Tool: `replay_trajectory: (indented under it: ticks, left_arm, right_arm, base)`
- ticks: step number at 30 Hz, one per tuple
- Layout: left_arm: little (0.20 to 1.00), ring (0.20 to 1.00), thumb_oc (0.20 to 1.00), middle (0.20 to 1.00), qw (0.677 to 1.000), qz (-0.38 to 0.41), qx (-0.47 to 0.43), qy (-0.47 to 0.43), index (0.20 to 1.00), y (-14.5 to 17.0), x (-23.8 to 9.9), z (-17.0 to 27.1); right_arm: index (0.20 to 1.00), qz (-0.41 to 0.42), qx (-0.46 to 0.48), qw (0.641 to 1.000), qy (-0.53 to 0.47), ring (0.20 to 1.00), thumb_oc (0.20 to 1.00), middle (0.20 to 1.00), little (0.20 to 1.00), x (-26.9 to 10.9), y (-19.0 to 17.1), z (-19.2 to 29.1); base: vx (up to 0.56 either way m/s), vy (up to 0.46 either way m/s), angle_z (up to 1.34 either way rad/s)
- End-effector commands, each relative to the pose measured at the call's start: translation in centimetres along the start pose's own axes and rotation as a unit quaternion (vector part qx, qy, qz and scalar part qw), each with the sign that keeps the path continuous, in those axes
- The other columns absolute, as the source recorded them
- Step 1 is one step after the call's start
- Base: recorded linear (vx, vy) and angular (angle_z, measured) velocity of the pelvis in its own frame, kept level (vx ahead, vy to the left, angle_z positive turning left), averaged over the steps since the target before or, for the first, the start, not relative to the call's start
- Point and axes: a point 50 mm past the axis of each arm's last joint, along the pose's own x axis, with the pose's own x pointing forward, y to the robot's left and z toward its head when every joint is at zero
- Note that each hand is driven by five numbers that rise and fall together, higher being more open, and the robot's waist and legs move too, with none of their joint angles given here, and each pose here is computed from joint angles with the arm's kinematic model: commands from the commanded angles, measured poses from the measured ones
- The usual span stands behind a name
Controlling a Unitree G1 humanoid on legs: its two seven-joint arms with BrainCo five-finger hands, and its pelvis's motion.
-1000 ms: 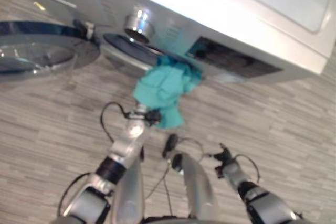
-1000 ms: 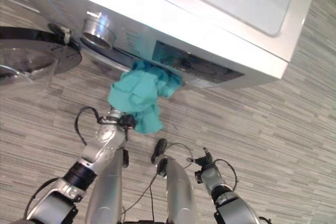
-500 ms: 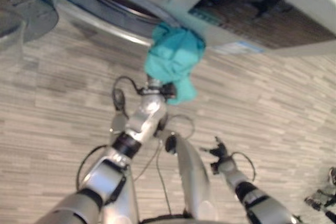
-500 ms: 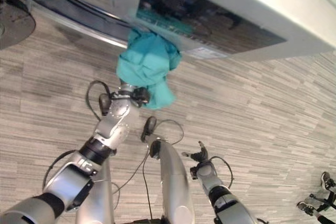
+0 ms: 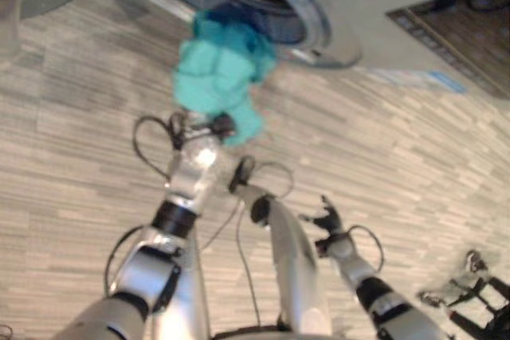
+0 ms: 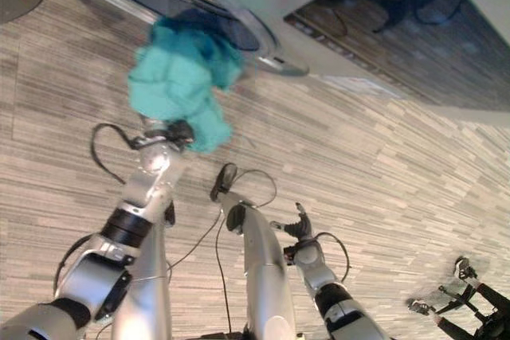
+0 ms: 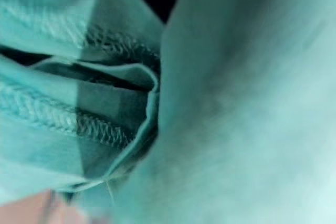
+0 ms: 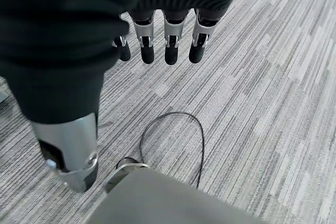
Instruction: Grab the laundry basket,head to the washer,open it,put in the laundry and shut it.
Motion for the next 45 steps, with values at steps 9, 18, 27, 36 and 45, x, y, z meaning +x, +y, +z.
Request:
replay_trajectory:
  ticks: [9,18,27,36,45]
  left_arm:
    - [0.2,0.2,0.2,0.2,0.986,-0.008,-0.022,-0.168,0.2,-4.3,3.2,7.7]
    - [0.2,0.2,0.2,0.2,0.974,-0.062,-0.031,-0.216,0.2,-9.6,4.5,12.3]
    - [0.2,0.2,0.2,0.2,0.966,-0.074,-0.07,-0.237,0.2,-12.1,5.3,16.2]
    - [1.0,1.0,1.0,1.0,0.934,-0.13,-0.16,-0.291,1.0,-13.7,7.2,27.7]
    - [1.0,1.0,1.0,1.0,0.925,-0.188,-0.21,-0.257,1.0,-13.0,6.9,24.8]
  right_arm:
    - [1.0,0.03,-0.062,0.998,0.012,1.0,1.0,1.0,1.0,-2.1,-1.0,-3.2]
    - [1.0,0.018,-0.093,0.996,-0.007,1.0,1.0,1.0,1.0,-1.4,-2.7,-2.3]
    - [1.0,-0.001,-0.11,0.994,-0.024,1.0,1.0,1.0,1.0,-0.5,-4.0,-1.1]
    - [1.0,-0.029,-0.149,0.986,-0.073,1.0,1.0,1.0,1.0,0.3,-7.5,1.6]
    - [1.0,-0.014,-0.187,0.982,-0.024,1.0,1.0,1.0,1.0,-1.1,-9.0,-1.9]
  base:
    - [0.0,0.001,-0.02]
    - [0.0,-0.002,-0.02]
    - [0.0,0.0,0.0]
    - [0.02,0.029,-0.08]
    - [0.01,-0.003,-0.01]
